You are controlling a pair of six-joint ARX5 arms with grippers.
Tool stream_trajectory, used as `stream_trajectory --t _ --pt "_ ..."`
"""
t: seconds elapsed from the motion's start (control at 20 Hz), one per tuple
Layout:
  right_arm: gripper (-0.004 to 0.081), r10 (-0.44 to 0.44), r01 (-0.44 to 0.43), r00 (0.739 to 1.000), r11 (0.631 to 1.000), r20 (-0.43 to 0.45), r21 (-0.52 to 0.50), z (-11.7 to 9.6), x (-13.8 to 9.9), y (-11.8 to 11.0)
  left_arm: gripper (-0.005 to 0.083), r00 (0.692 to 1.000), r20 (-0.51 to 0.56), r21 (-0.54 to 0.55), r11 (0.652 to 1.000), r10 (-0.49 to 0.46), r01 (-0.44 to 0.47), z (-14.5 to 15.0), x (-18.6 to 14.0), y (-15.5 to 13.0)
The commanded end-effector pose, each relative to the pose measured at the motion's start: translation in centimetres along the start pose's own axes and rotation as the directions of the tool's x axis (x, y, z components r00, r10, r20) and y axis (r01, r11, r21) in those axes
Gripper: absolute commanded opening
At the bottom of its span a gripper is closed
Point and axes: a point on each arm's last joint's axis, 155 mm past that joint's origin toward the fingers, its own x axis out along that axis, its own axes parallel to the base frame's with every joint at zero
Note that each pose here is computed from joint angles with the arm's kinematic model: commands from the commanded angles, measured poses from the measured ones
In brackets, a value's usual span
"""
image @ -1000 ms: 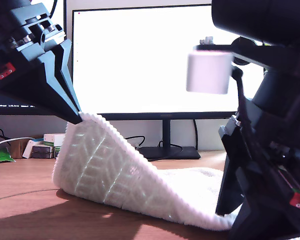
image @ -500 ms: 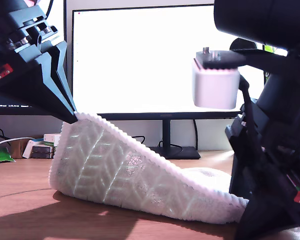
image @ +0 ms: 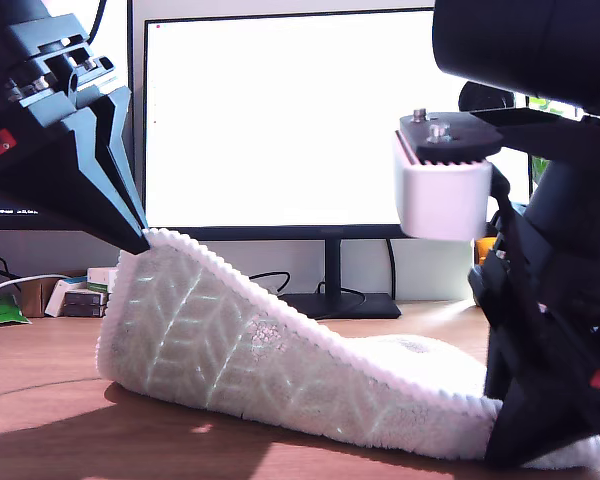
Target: Fold the tea towel to a neat square and place it to the right
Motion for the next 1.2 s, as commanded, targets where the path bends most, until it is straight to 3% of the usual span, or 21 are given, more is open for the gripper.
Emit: stream_trajectory --t 0.0,0.35,0.55,0.9,1.15 --pt "-0.0013 0.017 -0.018 1.0 1.0 -0.025 -0.004 -0.9 0.4 0.7 -0.0024 1.0 0.012 -0.004 1.0 0.002 -0.002 0.2 -0.3 0.0" --pt "-0.0013 0.093 -0.095 0.99 0.995 -0.103 -0.017 -1.5 -1.1 1.2 -0.0024 0.993 -0.034 -0.016 0.993 -0.117 0.117 -1.0 -0.5 -3.0" --pt "-0.0013 0.218 -0.216 0.969 0.976 -0.112 0.027 -1.2 -2.6 2.9 -0.0024 0.976 -0.009 -0.088 0.973 -0.217 0.215 -0.7 -0.9 -5.2" --pt "-0.0013 0.311 -0.304 0.938 0.95 -0.153 0.067 -1.6 -4.4 4.1 -0.0024 0.914 0.004 -0.169 0.901 -0.406 0.4 -0.4 -2.3 -9.9" --pt "-0.0013 0.446 -0.435 0.881 0.895 -0.155 0.101 -1.8 -6.0 6.6 -0.0024 0.86 0.003 -0.247 0.833 -0.511 0.496 -0.6 -3.6 -12.4"
